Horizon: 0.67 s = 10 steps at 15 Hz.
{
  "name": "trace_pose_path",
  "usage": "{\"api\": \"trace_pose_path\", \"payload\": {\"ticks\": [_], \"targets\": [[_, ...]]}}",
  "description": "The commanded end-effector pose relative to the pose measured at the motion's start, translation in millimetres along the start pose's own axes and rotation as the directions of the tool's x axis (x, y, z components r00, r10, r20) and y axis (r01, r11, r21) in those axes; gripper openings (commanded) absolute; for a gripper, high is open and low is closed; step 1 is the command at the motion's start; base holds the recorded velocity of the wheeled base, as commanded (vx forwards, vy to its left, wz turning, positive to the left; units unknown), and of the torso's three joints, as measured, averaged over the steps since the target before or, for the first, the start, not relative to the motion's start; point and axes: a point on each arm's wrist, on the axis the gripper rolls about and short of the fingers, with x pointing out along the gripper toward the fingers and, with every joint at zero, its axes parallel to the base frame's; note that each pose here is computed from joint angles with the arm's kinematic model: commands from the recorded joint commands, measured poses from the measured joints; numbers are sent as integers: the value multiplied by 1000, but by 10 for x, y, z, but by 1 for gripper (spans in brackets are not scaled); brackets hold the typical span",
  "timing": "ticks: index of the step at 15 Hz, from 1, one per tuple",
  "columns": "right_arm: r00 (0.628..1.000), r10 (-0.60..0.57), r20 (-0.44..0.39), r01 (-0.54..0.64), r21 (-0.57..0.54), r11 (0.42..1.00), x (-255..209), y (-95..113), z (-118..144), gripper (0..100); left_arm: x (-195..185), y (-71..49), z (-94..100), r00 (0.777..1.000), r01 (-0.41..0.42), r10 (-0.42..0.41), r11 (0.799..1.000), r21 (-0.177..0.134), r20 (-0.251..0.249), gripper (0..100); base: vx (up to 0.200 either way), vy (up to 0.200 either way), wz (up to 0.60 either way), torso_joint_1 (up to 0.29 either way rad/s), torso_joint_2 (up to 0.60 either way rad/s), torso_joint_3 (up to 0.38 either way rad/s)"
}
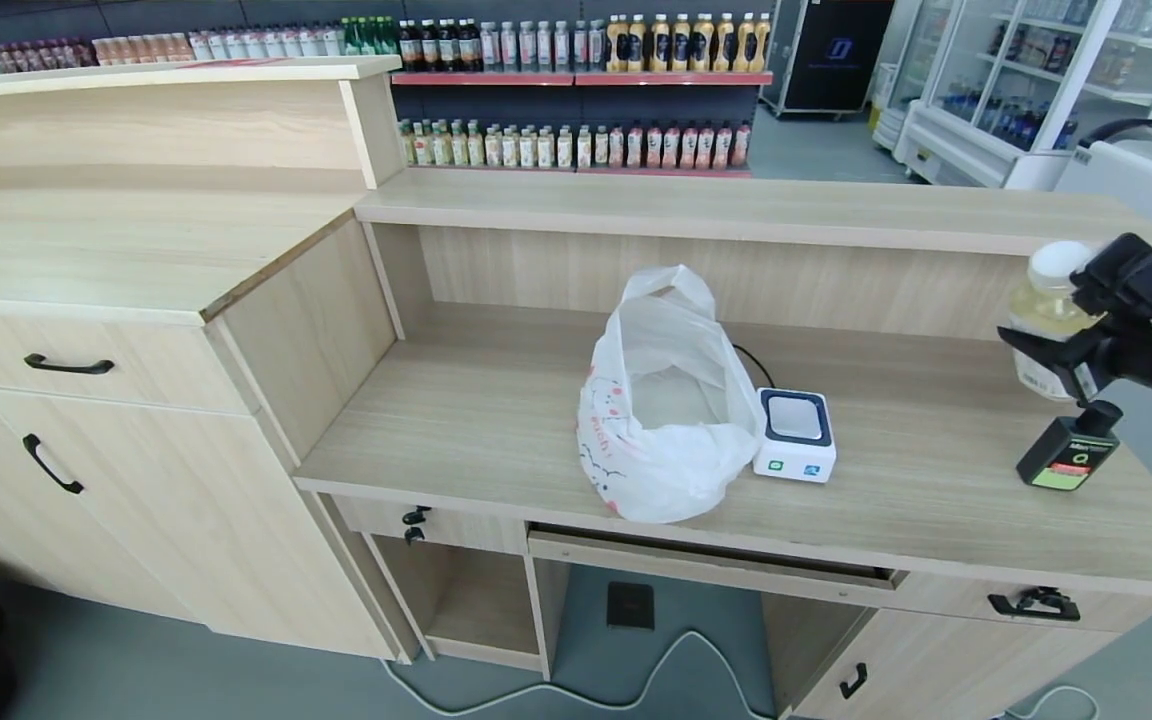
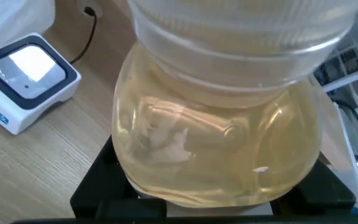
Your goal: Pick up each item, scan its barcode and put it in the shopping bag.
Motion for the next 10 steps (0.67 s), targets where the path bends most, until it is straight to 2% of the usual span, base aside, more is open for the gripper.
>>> {"api": "trace_pose_path", "payload": {"ticks": [1, 6, 7, 8, 10], "targets": [[998, 53, 44, -52, -19, 998, 234, 107, 41, 0, 0, 0, 0, 1000, 0, 0, 1000, 0, 0, 100, 0, 0, 0, 0, 0, 0], [963, 212, 169, -194, -117, 974, 511, 349, 64, 0, 0, 0, 0, 1000, 0, 0, 1000, 0, 0, 100, 0, 0, 0, 0, 0, 0], [945, 254, 208, -220, -173, 960, 576, 397, 31, 0, 0, 0, 0, 1000, -1, 1, 1000, 0, 0, 100, 0, 0, 0, 0, 0, 0], [940, 264, 218, -225, -186, 956, 596, 409, 25, 0, 0, 0, 0, 1000, -1, 1, 1000, 0, 0, 100, 0, 0, 0, 0, 0, 0], [907, 320, 275, -266, -218, 939, 736, 466, -30, 0, 0, 0, 0, 1000, -1, 1, 1000, 0, 0, 100, 0, 0, 0, 0, 0, 0]]}}
